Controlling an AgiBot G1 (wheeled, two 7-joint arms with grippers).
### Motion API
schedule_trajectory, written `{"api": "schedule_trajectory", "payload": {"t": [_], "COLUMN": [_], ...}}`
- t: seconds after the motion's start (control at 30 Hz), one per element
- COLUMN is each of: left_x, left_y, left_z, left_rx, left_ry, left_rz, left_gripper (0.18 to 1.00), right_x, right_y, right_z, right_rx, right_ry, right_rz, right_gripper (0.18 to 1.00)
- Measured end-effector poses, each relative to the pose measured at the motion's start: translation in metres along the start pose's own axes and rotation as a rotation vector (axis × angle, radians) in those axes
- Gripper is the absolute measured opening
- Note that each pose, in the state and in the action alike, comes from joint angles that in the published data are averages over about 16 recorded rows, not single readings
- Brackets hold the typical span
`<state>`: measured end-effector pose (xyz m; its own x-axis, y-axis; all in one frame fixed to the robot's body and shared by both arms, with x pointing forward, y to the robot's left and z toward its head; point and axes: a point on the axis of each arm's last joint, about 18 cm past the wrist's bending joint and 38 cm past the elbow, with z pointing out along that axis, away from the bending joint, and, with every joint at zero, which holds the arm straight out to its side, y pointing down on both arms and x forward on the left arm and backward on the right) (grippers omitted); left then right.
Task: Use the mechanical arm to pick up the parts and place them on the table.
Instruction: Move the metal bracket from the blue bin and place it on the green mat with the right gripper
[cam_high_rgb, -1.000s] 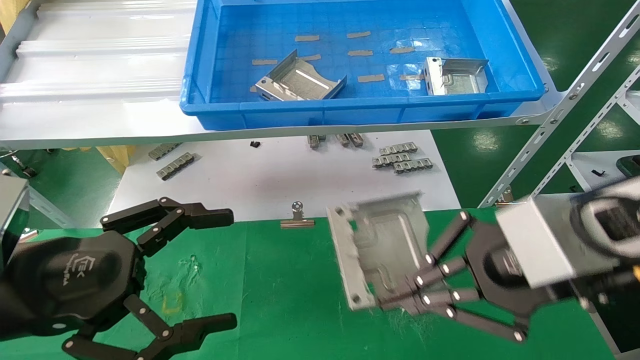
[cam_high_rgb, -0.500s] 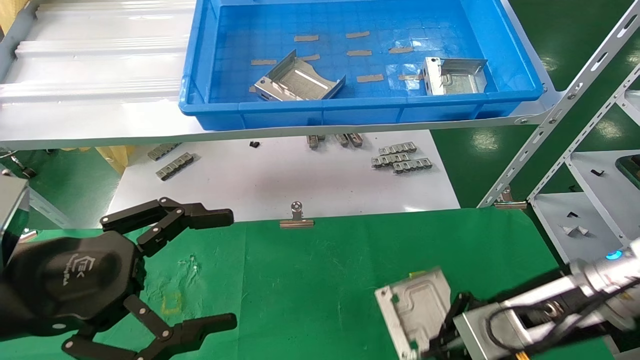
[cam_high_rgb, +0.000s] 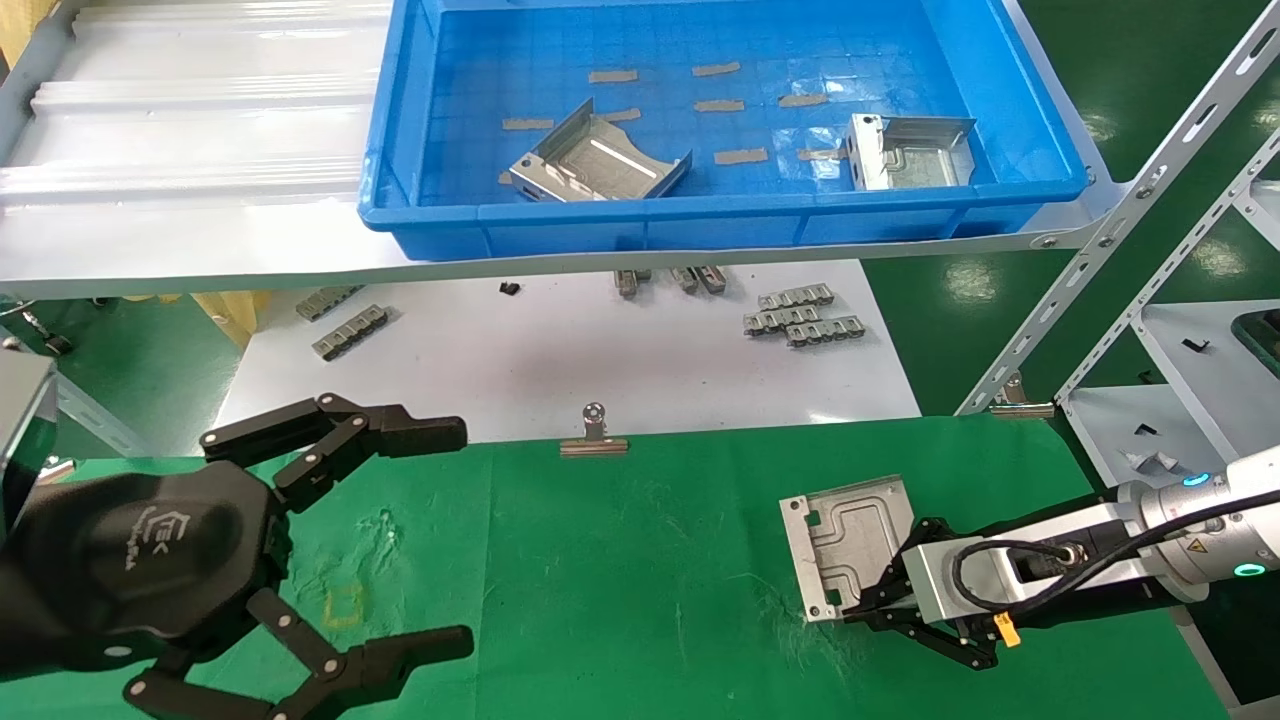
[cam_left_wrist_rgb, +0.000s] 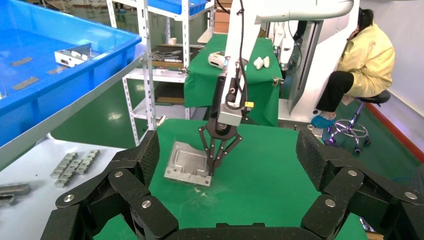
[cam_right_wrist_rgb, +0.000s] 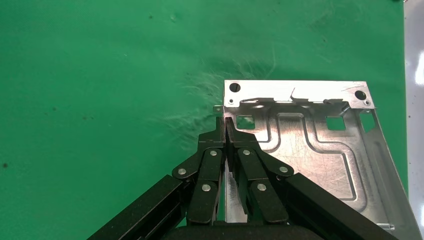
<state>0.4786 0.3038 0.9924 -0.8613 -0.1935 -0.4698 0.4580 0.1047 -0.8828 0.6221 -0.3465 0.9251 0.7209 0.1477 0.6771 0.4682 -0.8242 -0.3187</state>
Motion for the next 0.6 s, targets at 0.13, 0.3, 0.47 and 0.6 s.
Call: {"api": "schedule_trajectory", "payload": {"t": [0.13,0.3,0.47,0.6], "left_x": [0.000,0.000,0.000,0.000], "left_y": [0.000,0.000,0.000,0.000], "left_z": [0.000,0.000,0.000,0.000], "left_rx": [0.000,0.000,0.000,0.000], "left_ry": [0.000,0.000,0.000,0.000], "left_rz": [0.000,0.000,0.000,0.000], "left_gripper": [1.001,1.001,1.001,1.001], "right_x": [-0.001,-0.001,-0.001,0.001], "right_y": [0.006,0.013,0.017,0.018], "right_z": [0.005,0.011,0.016,0.017], "right_rx": [-0.004,-0.013,-0.022,-0.026], "right_ry": [-0.002,0.002,0.005,0.005], "right_rz": [-0.001,-0.007,-0.022,-0.035], "right_gripper": [0.193,0.193,0.202,0.219]}}
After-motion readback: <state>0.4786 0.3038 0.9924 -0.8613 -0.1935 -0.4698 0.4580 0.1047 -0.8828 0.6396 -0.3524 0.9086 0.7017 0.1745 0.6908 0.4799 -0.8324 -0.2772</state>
